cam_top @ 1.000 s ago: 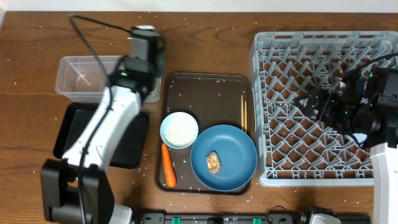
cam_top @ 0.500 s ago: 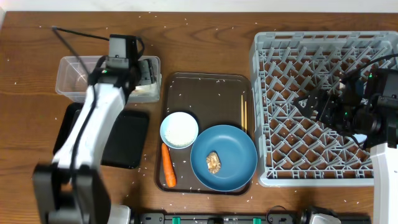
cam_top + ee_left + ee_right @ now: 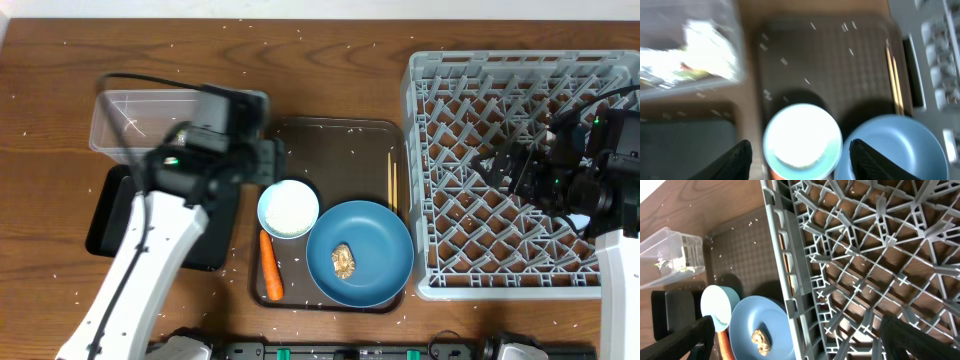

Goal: Sort waste into correct bins and load items into the dishwasher rack
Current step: 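Drop the white tissue into the clear plastic bin, then grasp the rim of the white rice bowl with the left gripper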

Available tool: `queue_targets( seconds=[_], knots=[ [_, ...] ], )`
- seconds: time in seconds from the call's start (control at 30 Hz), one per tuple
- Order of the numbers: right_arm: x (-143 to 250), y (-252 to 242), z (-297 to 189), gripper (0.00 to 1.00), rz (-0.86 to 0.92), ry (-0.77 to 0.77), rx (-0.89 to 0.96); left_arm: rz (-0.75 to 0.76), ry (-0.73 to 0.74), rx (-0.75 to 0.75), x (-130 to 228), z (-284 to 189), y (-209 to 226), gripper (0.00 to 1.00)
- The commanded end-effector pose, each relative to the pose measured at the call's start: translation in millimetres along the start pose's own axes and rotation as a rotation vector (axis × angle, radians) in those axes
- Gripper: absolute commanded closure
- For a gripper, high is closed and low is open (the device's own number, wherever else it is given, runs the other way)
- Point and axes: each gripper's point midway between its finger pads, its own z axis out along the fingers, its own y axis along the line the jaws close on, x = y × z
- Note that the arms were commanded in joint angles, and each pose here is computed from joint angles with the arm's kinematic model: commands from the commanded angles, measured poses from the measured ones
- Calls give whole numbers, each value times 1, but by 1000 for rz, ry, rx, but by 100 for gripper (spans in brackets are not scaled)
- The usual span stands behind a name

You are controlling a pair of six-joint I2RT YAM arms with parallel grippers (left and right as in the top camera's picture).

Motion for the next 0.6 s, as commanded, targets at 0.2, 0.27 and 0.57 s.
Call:
queue_targets(
  seconds=[0.2,0.27,0.57],
  knots=[
    [3,2,0,2,-30,15,-1,-91,217,-87,52,77,-28,44],
    [3,2,0,2,-30,16,-1,-119,237,-144,59,92,-26,46],
    [4,1,0,2,-29,19,0,-162,286,-220,74,139,-24,48]
  ],
)
